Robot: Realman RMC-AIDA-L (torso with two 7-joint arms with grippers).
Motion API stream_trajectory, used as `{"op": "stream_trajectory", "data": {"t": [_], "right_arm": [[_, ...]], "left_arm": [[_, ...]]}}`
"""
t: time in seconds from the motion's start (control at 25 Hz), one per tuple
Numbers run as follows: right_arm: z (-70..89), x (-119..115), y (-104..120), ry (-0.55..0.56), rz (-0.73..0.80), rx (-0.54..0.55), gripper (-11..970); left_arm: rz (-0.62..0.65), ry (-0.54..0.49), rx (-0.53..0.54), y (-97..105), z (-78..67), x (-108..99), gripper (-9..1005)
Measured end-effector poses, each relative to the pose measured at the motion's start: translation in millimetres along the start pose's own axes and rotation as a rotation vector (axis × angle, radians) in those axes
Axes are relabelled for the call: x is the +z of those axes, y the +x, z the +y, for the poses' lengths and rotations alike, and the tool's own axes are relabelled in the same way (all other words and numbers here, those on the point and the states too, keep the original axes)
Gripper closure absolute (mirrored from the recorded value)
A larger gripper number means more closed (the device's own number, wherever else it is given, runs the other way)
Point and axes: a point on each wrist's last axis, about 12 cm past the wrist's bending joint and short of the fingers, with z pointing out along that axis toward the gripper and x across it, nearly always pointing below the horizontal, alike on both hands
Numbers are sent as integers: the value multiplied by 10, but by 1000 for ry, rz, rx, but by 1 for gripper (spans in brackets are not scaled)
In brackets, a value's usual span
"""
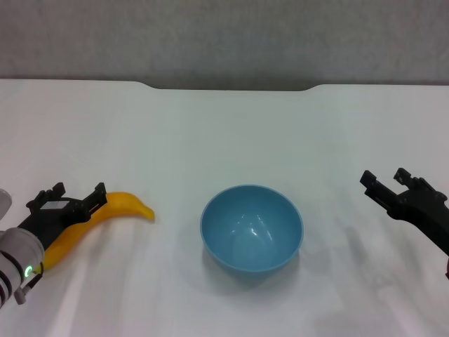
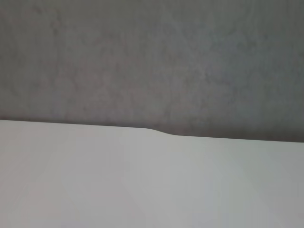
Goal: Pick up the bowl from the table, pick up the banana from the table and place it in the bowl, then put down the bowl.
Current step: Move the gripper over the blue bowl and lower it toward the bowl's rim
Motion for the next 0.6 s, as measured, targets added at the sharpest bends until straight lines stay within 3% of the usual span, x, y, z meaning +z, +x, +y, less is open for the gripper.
{"op": "stream_trajectory", "data": {"t": [0.6], "right_arm": [[33,33,-6,-17,3,-7,105]], "left_arm": [[4,1,2,10,-4,0,115]]}}
